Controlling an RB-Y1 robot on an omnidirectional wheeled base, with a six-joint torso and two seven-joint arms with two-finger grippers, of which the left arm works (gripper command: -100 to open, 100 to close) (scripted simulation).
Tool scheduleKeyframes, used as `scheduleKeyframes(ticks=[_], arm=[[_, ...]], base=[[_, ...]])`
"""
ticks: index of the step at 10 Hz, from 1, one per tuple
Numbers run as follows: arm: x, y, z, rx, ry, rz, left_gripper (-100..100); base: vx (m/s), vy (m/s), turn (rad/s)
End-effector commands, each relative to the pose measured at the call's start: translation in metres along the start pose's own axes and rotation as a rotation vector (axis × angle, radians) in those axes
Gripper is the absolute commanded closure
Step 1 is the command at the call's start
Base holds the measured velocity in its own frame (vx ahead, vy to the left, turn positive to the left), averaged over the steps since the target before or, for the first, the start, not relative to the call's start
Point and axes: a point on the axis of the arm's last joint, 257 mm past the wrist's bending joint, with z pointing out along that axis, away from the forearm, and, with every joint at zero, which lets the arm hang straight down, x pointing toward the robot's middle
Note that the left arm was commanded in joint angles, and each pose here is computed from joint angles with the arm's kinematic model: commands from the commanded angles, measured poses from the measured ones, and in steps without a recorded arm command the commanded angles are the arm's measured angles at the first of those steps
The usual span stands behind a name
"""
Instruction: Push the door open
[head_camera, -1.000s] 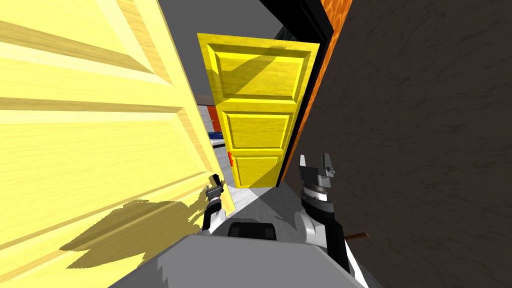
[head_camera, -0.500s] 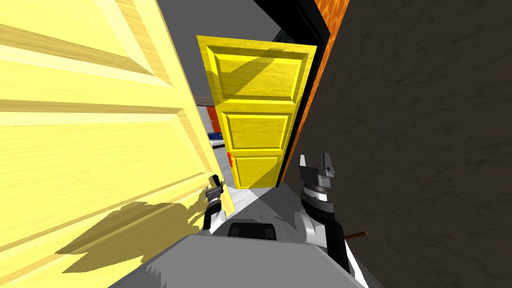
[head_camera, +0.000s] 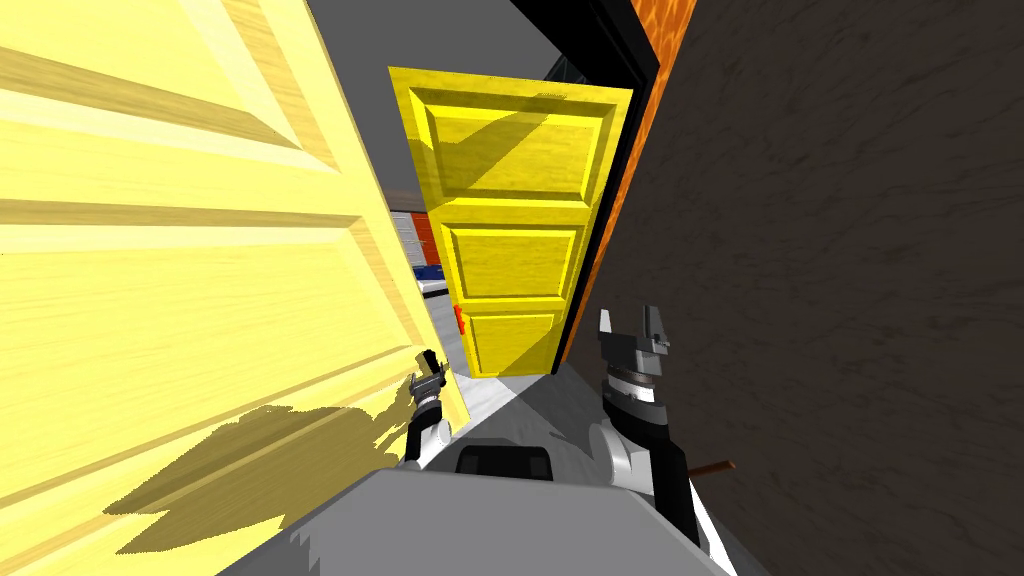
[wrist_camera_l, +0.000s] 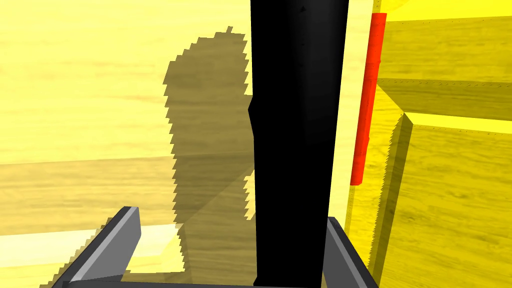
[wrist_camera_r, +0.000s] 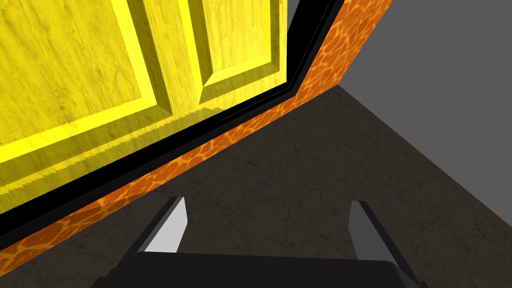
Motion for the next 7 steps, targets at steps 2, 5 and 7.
scheduleKeyframes(ticks=[2,5,7], arm=[[-0.0008,-0.0319,0.0041,0.048,0.005,0.027,100],[0.0024,-0.0312,0.0056,0.048,0.012,0.023,100],[0.0006,-0.0336,0.0078,0.062,0.0,0.023,100]], base=[[-0.01,0.001,0.016],[-0.001,-0.003,0.001],[0.025,0.067,-0.161]])
